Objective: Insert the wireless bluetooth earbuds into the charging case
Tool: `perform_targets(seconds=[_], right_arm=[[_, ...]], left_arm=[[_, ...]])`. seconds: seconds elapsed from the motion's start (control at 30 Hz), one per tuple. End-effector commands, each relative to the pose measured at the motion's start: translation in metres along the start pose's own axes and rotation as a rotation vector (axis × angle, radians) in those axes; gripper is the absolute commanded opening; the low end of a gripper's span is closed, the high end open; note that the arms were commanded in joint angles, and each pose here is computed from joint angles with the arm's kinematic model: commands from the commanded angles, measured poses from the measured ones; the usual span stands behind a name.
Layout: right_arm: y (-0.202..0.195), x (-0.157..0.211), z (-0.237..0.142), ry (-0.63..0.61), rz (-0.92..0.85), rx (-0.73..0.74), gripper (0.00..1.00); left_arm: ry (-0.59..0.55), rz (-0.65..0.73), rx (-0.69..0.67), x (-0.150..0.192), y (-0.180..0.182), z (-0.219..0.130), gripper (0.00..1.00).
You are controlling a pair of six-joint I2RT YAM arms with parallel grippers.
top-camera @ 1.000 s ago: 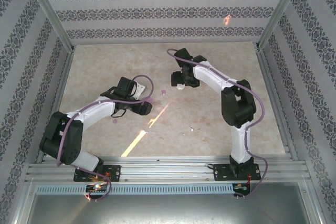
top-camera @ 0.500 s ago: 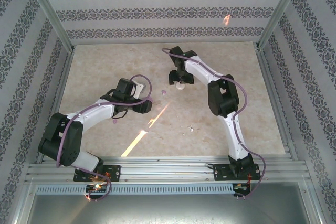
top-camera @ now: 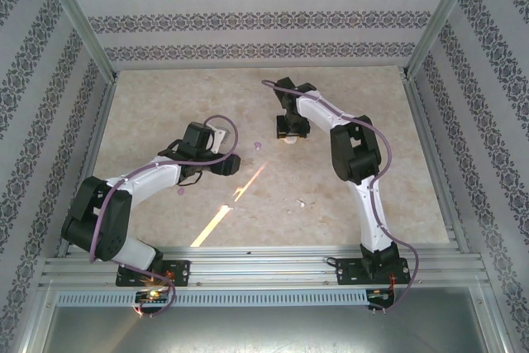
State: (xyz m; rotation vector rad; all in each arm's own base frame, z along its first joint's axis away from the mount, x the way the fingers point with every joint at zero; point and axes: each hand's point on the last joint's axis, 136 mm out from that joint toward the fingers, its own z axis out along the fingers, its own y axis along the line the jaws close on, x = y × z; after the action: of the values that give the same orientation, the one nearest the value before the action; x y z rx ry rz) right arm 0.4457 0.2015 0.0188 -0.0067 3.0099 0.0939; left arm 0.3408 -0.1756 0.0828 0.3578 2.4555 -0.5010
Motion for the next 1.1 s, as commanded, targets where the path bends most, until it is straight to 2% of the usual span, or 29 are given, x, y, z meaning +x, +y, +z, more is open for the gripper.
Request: perform_targets(seconds=[0.0, 0.27, 0.4, 0.47, 0.6, 0.73, 0.87, 1.07], right_arm=[[0.002, 0.029, 0.003, 0.077, 0.003, -0.026, 0.42], [0.014, 0.056, -0.036, 0.024, 0.086, -0.166, 0.41], [0.025, 0.059, -0.075, -0.061, 0.149, -0.295, 0.41], [0.028, 0.059, -0.095, -0.102, 0.178, -0.343, 0.41], [0.034, 0.061, -0.138, -0.183, 0.209, -0.429, 0.41], [0.043, 0.067, -0.173, -0.234, 0.21, -0.49, 0.41], [0.056, 0.073, -0.195, -0.249, 0.207, -0.549, 0.41], [0.068, 0.08, -0.216, -0.273, 0.193, -0.589, 0.41]], left_arm=[[-0.049, -0.027, 0.034, -0.014, -0.011, -0.002, 0.8], [-0.166, -0.055, 0.139, -0.021, -0.036, -0.015, 0.77], [-0.221, 0.072, 0.204, -0.025, -0.083, -0.018, 0.77], [-0.256, 0.068, 0.241, -0.029, -0.102, -0.018, 0.77], [-0.412, 0.043, 0.321, -0.047, -0.134, -0.028, 0.69], [-0.531, 0.053, 0.421, -0.069, -0.158, -0.043, 0.67], [-0.637, 0.08, 0.499, -0.085, -0.172, -0.059, 0.67], [-0.65, 0.093, 0.495, -0.099, -0.178, -0.057, 0.66]])
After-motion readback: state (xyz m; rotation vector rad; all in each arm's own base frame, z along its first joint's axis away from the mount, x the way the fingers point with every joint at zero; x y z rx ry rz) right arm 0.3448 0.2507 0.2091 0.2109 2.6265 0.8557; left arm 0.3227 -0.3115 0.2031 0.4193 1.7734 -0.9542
